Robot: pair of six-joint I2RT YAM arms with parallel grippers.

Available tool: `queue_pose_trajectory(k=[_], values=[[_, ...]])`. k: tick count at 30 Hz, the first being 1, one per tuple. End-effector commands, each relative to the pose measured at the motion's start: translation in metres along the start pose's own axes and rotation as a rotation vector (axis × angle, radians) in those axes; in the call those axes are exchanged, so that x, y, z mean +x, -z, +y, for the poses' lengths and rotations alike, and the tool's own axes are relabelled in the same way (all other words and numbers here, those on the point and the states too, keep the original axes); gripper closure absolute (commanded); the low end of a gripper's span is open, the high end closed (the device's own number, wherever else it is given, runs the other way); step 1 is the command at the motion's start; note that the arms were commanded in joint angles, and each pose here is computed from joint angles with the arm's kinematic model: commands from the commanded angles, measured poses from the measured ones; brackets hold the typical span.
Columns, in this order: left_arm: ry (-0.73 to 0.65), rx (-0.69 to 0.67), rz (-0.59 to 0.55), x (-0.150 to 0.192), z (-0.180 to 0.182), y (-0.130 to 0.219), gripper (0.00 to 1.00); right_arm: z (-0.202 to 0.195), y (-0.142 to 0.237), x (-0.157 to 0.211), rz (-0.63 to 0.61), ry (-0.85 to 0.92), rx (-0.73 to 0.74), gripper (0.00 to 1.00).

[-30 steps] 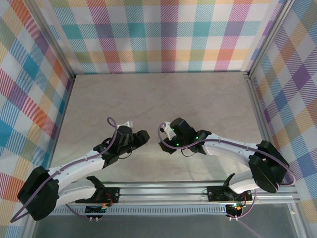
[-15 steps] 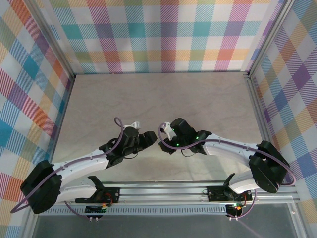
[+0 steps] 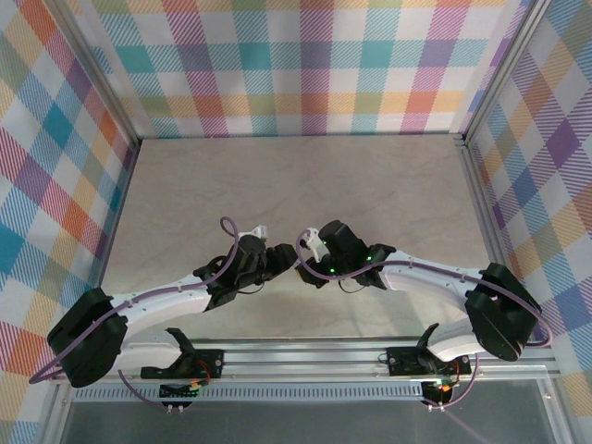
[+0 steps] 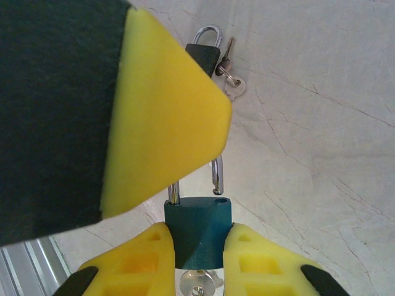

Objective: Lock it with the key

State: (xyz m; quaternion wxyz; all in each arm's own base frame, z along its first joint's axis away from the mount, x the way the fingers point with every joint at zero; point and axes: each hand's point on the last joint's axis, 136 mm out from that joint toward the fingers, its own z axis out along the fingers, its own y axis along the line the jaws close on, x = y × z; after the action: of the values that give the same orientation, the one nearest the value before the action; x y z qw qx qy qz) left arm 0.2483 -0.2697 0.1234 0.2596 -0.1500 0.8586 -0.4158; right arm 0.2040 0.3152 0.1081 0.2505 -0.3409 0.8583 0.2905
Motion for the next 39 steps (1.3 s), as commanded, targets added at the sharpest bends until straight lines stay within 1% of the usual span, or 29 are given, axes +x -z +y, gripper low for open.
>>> queue_pose_trajectory(k=[1,5,12,18,22,27,31,36,39], values=[[0.000,0.061,-0.002,0.000,-0.021,-0.002,0.58,0.007,0.007,-0.010,-0.051,0.020,-0.034,1.00],[-0.001,0.058,0.002,0.002,-0.020,-0.003,0.63,0.007,0.007,-0.010,-0.055,0.019,-0.032,1.00],[0.005,0.064,0.008,0.006,-0.022,-0.005,0.66,0.007,0.007,-0.011,-0.068,0.009,-0.035,1.00],[0.007,0.068,0.006,0.006,-0.023,-0.005,0.72,0.010,0.006,-0.011,-0.068,0.006,-0.049,1.00],[0.007,0.065,0.002,0.005,-0.023,-0.005,0.78,0.009,0.007,-0.011,-0.071,0.006,-0.048,1.00],[0.006,0.062,0.002,0.005,-0.022,-0.004,0.79,0.010,0.010,-0.012,-0.080,0.007,-0.047,1.00],[0.007,0.059,0.000,0.005,-0.020,-0.004,0.86,0.010,0.010,-0.011,-0.081,0.007,-0.048,1.00],[0.001,0.045,0.005,0.006,-0.018,-0.004,0.99,0.008,0.008,-0.009,-0.075,0.005,-0.041,1.00],[-0.027,-0.014,-0.041,-0.003,-0.007,0.010,0.98,0.006,0.004,-0.003,-0.063,-0.004,-0.043,1.00]])
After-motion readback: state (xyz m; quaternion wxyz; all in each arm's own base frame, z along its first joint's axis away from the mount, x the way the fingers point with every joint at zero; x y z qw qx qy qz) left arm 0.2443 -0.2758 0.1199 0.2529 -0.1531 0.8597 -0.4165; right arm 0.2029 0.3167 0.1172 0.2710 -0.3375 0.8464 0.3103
